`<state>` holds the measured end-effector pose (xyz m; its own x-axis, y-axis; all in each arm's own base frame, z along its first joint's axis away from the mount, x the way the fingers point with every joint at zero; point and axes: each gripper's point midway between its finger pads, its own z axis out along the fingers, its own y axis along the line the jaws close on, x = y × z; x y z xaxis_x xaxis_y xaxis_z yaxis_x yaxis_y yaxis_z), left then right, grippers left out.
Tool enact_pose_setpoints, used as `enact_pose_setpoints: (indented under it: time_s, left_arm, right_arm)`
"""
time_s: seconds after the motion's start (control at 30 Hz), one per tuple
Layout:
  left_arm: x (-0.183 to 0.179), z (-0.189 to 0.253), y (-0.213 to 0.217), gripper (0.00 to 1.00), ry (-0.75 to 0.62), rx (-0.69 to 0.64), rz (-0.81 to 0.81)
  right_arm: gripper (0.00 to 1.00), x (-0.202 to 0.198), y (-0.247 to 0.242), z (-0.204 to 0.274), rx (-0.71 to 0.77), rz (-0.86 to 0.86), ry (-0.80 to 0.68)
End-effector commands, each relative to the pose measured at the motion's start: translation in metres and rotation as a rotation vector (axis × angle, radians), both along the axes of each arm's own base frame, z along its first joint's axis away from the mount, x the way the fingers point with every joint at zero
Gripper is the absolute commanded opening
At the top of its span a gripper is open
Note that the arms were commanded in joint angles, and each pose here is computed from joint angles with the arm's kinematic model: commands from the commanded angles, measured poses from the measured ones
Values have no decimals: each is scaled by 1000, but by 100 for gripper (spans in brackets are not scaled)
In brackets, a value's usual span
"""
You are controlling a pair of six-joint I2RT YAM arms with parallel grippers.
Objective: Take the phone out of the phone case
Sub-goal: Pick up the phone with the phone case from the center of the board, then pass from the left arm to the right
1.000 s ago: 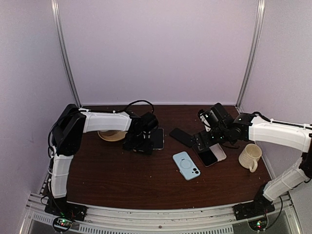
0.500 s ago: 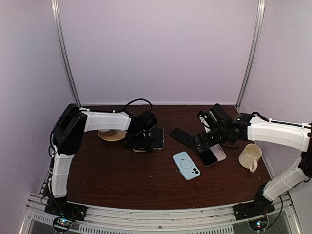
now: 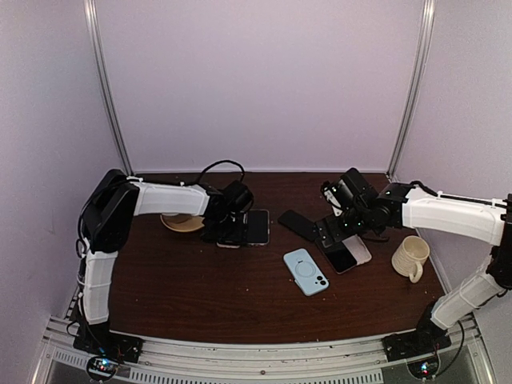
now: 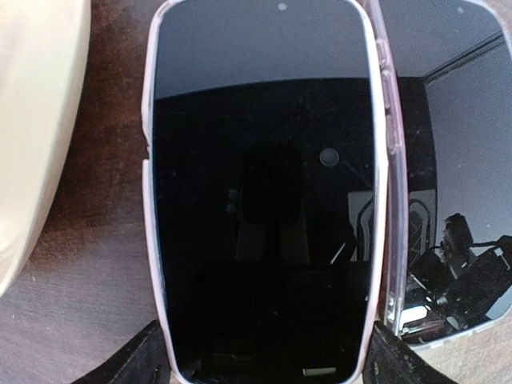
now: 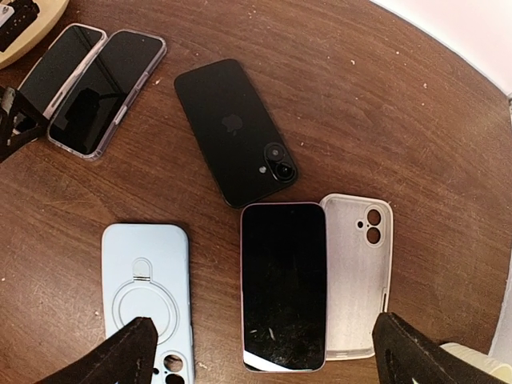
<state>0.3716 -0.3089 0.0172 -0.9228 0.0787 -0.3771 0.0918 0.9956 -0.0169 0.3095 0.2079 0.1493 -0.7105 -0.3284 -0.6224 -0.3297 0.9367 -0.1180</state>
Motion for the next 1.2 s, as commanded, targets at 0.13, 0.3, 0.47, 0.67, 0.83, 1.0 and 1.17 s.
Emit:
enact_pose_setpoints:
  time_s: [0.13,0.3,0.47,0.67,0.83,1.0,1.17]
  left_arm:
    - [-35,-11,31,70,-1,31,-64]
    - [-57,7,39,68,-57,33,-127]
    - [-80,16,37,67,-110,-10,-202]
    - [-99,26,22,66,-199,-28,-351]
    - [-112,41,4,65,-269,-95,-462]
    - [-124,60,-15,64,-329,-151,-568]
    - [-136,75,-29,63,-367,-204,-652]
  right_arm:
    - [100,-6,19,14,117,39,50]
    - [99,-19,37,17,235,67,121]
    - [99,-34,54,13,360,77,222]
    - [99,-49,68,9,470,72,311]
    - [99,-61,81,9,559,90,384]
    - [100,-71,91,5,619,103,451]
    - [99,-76,100,4,672,110,492]
